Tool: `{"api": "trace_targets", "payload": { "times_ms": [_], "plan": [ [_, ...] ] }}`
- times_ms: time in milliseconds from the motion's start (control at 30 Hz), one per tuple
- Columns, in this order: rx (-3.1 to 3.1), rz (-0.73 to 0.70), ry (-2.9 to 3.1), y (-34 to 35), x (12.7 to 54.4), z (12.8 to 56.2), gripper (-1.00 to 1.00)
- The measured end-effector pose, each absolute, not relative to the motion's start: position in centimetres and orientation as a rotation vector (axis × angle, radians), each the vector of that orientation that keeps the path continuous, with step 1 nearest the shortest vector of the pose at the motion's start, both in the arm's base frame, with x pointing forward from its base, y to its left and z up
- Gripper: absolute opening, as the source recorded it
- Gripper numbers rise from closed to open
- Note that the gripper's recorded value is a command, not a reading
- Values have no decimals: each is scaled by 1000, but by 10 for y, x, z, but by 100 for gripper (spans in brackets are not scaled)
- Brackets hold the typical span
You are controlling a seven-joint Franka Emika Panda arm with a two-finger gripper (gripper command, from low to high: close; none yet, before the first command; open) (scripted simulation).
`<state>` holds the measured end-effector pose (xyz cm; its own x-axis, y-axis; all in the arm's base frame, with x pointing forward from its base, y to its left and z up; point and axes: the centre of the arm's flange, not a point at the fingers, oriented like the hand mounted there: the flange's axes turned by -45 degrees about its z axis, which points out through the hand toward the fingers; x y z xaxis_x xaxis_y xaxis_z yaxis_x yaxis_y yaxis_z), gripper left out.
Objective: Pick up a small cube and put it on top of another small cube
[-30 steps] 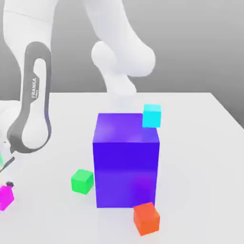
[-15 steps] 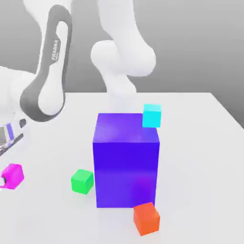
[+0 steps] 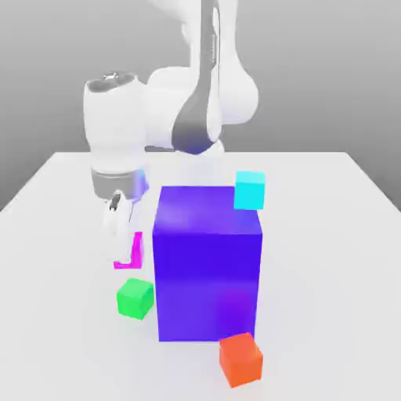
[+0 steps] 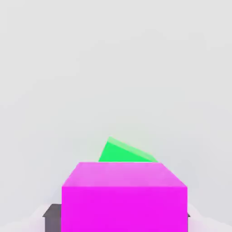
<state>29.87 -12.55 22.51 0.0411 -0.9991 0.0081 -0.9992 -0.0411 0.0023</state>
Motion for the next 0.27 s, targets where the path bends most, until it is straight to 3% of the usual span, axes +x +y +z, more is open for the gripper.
{"api": "trace_targets", "payload": {
  "times_ms": [167, 200, 267],
  "plan": [
    [2265, 7, -2169, -124, 298, 190, -100],
    [2269, 5, -2169, -123, 297, 182, 100],
    [2270, 5, -2168, -123, 297, 182, 100]
  ]
}}
